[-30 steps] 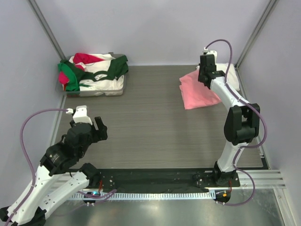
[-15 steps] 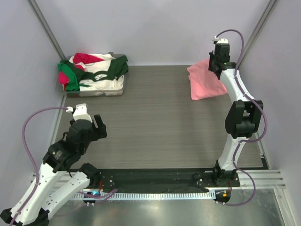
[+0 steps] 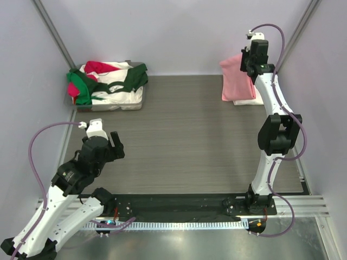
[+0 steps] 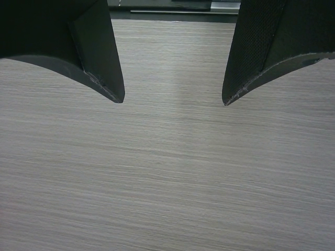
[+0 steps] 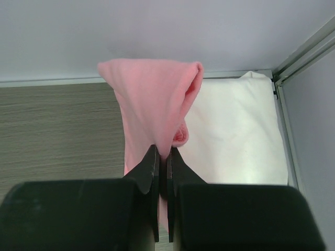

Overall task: Fold and stack the t-shirts
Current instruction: Neatly place the folded tshirt to the corner

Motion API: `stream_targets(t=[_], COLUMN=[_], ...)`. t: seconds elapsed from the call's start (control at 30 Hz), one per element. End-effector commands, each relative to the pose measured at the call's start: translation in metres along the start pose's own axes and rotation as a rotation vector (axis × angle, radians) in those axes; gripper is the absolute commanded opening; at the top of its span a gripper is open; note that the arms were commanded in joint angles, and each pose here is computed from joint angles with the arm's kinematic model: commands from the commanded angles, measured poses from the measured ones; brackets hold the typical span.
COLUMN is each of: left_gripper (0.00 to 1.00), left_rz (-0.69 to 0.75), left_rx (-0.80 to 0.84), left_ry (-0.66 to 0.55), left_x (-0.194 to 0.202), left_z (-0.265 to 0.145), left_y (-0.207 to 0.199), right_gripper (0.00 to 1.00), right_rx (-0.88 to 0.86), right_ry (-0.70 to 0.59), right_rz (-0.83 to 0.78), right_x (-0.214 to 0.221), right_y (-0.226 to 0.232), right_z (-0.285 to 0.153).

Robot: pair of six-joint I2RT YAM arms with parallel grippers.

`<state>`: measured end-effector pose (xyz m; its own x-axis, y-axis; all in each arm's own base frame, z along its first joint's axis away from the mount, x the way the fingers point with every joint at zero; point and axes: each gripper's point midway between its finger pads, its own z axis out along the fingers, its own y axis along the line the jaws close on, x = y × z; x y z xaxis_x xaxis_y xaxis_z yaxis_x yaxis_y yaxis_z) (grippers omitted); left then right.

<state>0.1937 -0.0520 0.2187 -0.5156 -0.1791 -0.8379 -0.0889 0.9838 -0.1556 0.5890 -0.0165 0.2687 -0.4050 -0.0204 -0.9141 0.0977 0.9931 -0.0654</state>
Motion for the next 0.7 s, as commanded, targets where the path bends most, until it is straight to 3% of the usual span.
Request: stream_targets(t=[0.0,0.33,0.67], left_gripper=[0.76,0.76,0.76], left_rz=[-0.008,-0.006,0.002], left_rx=[0.017,0.013,-0.002], left_ry=[-0.037,-0.033,-0.021], left_x=[-0.010,-0.009,-0.007], left_z=[0.001,0.002,0.006], left_y=[-0.005,-0.004,-0.004], right_gripper=[0.01,0.01,0.01], right_rx=[-0.020,-0.003,-0.050], right_ry=[-0.087,-0.071,-0.037], right_rz=[-0.018,-0.006,-0.008], right_x=[-0.035,-0.030,-0.017], right_y=[0.002,-0.033,-0.048], right_z=[-0.008,0.000,0.039])
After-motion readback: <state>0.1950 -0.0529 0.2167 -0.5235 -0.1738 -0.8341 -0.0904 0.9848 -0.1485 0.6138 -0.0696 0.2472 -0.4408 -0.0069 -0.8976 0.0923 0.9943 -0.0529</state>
